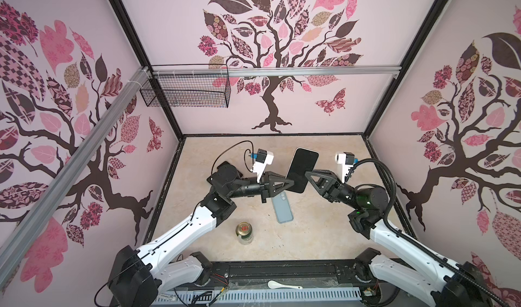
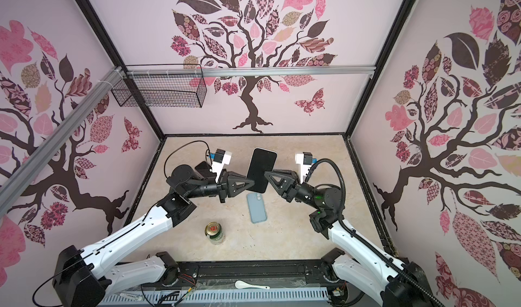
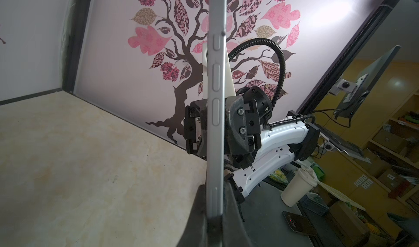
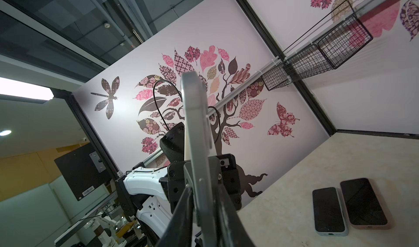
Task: Take the phone out of the phone case
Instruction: Place the phone at the center of the table.
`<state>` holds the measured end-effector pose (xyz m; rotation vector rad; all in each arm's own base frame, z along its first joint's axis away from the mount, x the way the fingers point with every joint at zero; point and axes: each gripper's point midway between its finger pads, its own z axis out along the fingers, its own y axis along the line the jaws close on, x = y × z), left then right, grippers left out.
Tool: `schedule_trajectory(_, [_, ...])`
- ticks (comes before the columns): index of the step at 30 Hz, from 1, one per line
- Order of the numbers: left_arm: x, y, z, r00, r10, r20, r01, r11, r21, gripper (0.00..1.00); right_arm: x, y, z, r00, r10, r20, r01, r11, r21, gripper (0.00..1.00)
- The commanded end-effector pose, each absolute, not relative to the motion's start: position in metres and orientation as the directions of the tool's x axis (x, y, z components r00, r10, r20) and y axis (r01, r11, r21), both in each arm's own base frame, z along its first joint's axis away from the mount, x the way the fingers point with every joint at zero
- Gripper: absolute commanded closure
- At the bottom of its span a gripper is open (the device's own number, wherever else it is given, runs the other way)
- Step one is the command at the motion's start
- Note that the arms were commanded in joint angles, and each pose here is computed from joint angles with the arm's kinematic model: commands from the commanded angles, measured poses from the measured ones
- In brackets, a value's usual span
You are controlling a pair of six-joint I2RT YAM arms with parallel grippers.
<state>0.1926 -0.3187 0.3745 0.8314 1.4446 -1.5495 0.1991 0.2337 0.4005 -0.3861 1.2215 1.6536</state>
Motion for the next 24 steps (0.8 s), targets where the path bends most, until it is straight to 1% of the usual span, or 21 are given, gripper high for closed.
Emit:
schedule_trajectory(1, [0.195, -0.318, 0.375, -0.397, -0.167, -0.902, 0.913, 0.025, -0.407, 1.0, 0.194, 0.23, 0.414, -0.406, 0.554, -0.727, -0.873, -0.001, 0.487, 0.82])
schedule_trajectory(9, [0.197, -0.317, 0.371, -0.403, -0.165, -0.9, 0.909, 0.041, -0.415, 1.0, 0.195, 0.231, 0.413, -0.394, 0.552, -0.735, -0.879, 0.008, 0.477, 0.96])
schedule_trajectory(10, [0.197, -0.317, 0.369, -0.405, -0.16, -0.9, 0.908, 0.047, -0.416, 0.9, 0.195, 0.231, 0.413, -0.386, 0.553, -0.739, -0.882, 0.014, 0.471, 0.97])
schedule_trajectory(12, [0.199, -0.316, 0.366, -0.402, -0.15, -0.903, 0.907, 0.07, -0.416, 0.59, 0.196, 0.231, 0.407, -0.351, 0.544, -0.762, -0.892, 0.054, 0.449, 1.0])
schedule_trajectory(13, [0.202, -0.315, 0.363, -0.408, -0.146, -0.901, 0.901, 0.096, -0.424, 0.47, 0.198, 0.23, 0.404, -0.343, 0.541, -0.768, -0.89, 0.074, 0.449, 1.0])
schedule_trajectory(14, [0.207, -0.314, 0.36, -0.416, -0.141, -0.898, 0.891, 0.136, -0.434, 0.36, 0.199, 0.23, 0.4, -0.32, 0.533, -0.783, -0.893, 0.106, 0.437, 1.0])
schedule_trajectory(16, [0.214, -0.31, 0.349, -0.428, -0.11, -0.897, 0.871, 0.213, -0.442, 0.19, 0.206, 0.227, 0.386, -0.294, 0.523, -0.8, -0.879, 0.181, 0.441, 1.0])
schedule_trajectory(17, [0.219, -0.307, 0.344, -0.437, -0.095, -0.894, 0.856, 0.261, -0.446, 0.12, 0.213, 0.225, 0.375, -0.289, 0.511, -0.809, -0.86, 0.233, 0.454, 1.0])
schedule_trajectory(18, [0.223, -0.305, 0.335, -0.456, -0.07, -0.887, 0.838, 0.302, -0.455, 0.09, 0.216, 0.224, 0.368, -0.269, 0.488, -0.83, -0.852, 0.282, 0.442, 1.0])
schedule_trajectory(20, [0.231, -0.299, 0.319, -0.484, -0.032, -0.874, 0.8, 0.388, -0.458, 0.03, 0.229, 0.222, 0.342, -0.299, 0.426, -0.854, -0.795, 0.383, 0.47, 1.0])
schedule_trajectory(24, [0.242, -0.288, 0.292, -0.529, 0.007, -0.849, 0.737, 0.5, -0.455, 0.02, 0.251, 0.215, 0.292, -0.396, 0.317, -0.862, -0.662, 0.552, 0.507, 1.0])
